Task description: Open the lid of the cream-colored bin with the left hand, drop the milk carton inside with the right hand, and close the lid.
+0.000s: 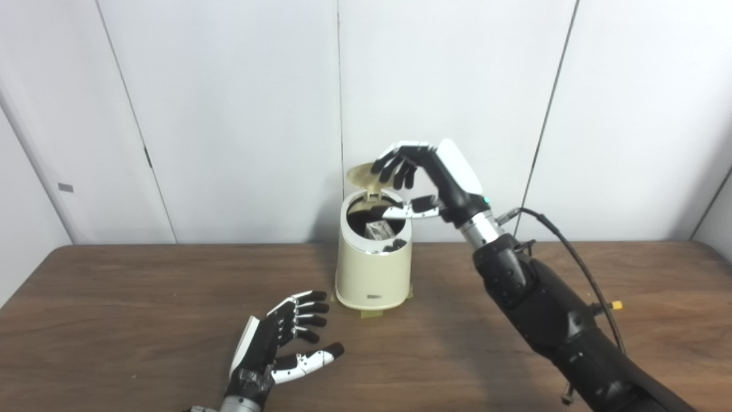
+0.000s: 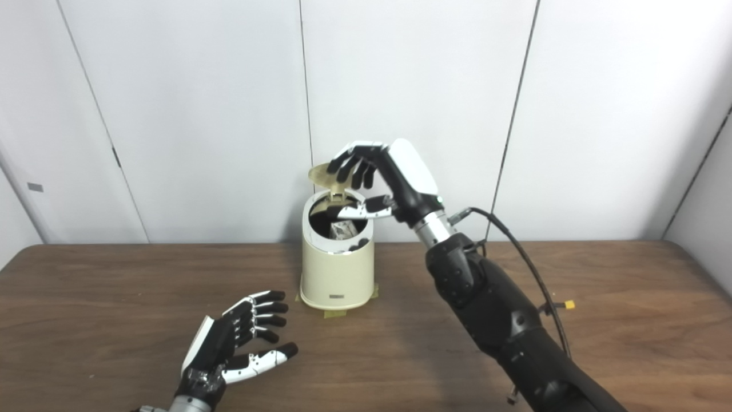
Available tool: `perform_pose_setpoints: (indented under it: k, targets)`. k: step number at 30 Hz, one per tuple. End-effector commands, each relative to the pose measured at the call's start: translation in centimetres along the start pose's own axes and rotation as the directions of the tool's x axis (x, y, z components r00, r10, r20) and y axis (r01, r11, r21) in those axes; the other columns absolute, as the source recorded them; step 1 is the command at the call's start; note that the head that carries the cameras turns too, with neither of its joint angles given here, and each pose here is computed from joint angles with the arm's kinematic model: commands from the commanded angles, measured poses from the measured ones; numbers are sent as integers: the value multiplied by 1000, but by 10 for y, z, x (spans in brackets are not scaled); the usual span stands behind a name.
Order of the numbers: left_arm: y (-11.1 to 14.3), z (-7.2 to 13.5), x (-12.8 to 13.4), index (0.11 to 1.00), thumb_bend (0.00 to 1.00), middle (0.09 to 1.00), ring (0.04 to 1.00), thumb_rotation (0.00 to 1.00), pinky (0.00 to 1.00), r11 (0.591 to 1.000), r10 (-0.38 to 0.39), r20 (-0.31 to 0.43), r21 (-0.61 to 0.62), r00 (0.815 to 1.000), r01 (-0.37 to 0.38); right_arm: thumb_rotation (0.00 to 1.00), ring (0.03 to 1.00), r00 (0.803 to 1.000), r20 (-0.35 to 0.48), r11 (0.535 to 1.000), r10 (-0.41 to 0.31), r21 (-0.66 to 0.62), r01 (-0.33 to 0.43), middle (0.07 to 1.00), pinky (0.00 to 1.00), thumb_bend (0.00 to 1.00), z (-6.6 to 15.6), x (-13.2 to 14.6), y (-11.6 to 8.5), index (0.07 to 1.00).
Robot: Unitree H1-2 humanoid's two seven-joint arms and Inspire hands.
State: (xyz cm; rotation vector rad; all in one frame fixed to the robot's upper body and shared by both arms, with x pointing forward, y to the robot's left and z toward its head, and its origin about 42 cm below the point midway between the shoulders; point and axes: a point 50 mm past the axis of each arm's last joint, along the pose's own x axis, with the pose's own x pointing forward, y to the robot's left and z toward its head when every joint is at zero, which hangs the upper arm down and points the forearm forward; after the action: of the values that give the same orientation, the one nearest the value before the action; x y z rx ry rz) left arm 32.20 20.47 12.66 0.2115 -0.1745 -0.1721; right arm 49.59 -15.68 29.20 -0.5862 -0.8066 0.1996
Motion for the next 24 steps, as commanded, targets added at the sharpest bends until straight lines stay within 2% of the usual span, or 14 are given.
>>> perform_pose_setpoints:
  k: [1, 6, 9, 11, 13, 14, 16, 17, 19, 21, 24]
  targets:
    - [3, 10, 10, 758, 732, 728, 677, 82, 571, 1000, 2, 51, 16, 999, -3, 0, 357, 996, 80, 999, -42, 29, 39, 464, 259, 528, 15, 15, -20, 510]
    - [3, 10, 10, 757, 738, 726, 677, 89, 576, 1000, 5, 53, 15, 999, -6, 0, 327, 995, 75, 992, -66, 117, 57, 462, 244, 528, 17, -1, -28, 514]
    - [4, 10, 10, 756, 737, 727, 679, 94, 578, 1000, 8, 53, 19, 999, -9, 0, 313, 992, 53, 975, -111, 198, 99, 463, 224, 528, 17, -22, -31, 515]
    - [5, 9, 11, 756, 736, 727, 678, 98, 577, 1000, 10, 55, 21, 998, -11, 1, 303, 994, 30, 958, -106, 271, 95, 463, 213, 527, 15, -38, -32, 518]
    - [6, 9, 11, 755, 735, 726, 676, 98, 573, 1000, 12, 58, 17, 998, -13, 3, 368, 997, -12, 943, -70, 324, 70, 476, 275, 526, 12, -58, -33, 513]
    - [6, 8, 11, 755, 735, 725, 674, 97, 572, 1000, 13, 60, 15, 998, -14, 80, 444, 998, -38, 938, -48, 341, 58, 571, 341, 659, 11, -69, -34, 612]
    - [7, 8, 12, 755, 738, 725, 674, 92, 574, 1000, 18, 61, 15, 998, -18, 183, 591, 997, -72, 932, -21, 359, 46, 726, 467, 778, 11, -85, -36, 756]
    - [7, 8, 12, 755, 738, 725, 674, 91, 576, 1000, 20, 61, 15, 998, -21, 191, 604, 996, -92, 927, -16, 371, 49, 737, 479, 781, 10, -94, -36, 766]
    - [9, 7, 12, 761, 735, 734, 688, 93, 593, 1000, 25, 70, 12, 997, -26, 261, 689, 990, -141, 919, 3, 391, 53, 791, 548, 826, 10, -115, -36, 812]
    - [11, 7, 13, 768, 729, 738, 693, 94, 604, 999, 31, 77, 6, 997, -32, 279, 734, 982, -189, 908, 30, 415, 52, 818, 592, 843, 13, -128, -36, 826]
    - [13, 7, 13, 775, 726, 743, 699, 89, 617, 999, 43, 85, -8, 995, -42, 281, 730, 966, -254, 904, 43, 422, 71, 837, 609, 834, 19, -146, -32, 843]
